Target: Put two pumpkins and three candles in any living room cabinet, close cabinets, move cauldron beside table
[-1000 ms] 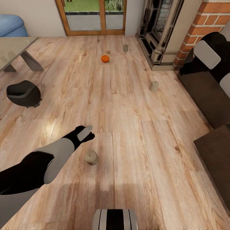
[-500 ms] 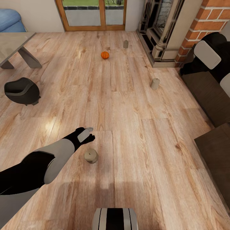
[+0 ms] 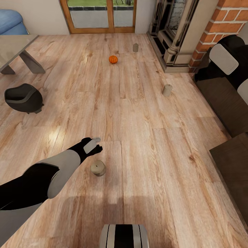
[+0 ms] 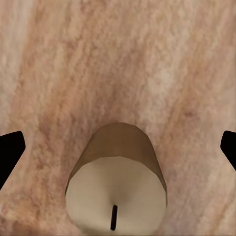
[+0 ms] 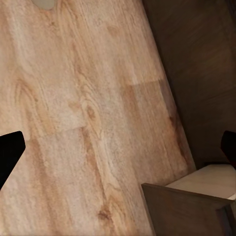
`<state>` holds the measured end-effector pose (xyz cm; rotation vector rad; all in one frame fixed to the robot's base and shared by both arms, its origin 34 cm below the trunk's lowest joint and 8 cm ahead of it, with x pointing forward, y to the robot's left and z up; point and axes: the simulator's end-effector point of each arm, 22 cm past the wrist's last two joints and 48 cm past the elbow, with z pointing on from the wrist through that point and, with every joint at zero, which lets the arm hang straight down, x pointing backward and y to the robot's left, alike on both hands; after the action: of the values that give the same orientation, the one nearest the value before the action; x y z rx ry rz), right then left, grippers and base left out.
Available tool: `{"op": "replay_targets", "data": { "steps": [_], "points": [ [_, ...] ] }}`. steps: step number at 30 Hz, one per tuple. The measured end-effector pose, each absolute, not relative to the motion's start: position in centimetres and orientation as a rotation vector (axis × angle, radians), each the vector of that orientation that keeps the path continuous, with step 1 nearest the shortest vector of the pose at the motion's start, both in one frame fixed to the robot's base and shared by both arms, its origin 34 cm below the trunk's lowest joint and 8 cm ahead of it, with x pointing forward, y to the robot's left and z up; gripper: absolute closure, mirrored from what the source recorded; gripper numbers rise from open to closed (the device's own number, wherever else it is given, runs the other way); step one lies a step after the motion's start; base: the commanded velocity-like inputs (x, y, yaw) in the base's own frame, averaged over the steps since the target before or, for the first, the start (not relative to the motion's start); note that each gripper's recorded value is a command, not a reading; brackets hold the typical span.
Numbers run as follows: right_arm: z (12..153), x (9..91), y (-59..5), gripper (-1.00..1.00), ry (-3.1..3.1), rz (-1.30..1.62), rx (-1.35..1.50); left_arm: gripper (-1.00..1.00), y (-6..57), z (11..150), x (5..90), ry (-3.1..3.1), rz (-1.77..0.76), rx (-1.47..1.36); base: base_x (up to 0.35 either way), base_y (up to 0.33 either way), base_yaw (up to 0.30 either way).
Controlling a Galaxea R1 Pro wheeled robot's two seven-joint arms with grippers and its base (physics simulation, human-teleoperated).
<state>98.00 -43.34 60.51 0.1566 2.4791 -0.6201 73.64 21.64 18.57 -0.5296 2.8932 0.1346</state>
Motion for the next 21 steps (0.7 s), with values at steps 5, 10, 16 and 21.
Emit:
{"op": "replay_targets", "data": {
  "steps": [5,10,16,21],
  "points": [
    [60.5,98.0,-43.3,-1.00,2.479,-0.620,0.157,-1.00,21.9,18.0,72.6,2.917,0.152,-0.533,0.000,0.000,0.000],
    [60.5,98.0,-43.3,-1.00,2.480,-0.615,0.159,-1.00,22.0,17.8,72.2,2.926,0.159,-0.535,0.000,0.000,0.000],
    [60.5,98.0,-43.5,-1.00,2.480,-0.613,0.166,-1.00,22.0,17.8,72.1,2.928,0.161,-0.536,0.000,0.000,0.000],
    [60.6,98.0,-43.5,-1.00,2.480,-0.610,0.166,-1.00,22.0,17.8,72.0,2.929,0.161,-0.535,0.000,0.000,0.000]
  ]
}}
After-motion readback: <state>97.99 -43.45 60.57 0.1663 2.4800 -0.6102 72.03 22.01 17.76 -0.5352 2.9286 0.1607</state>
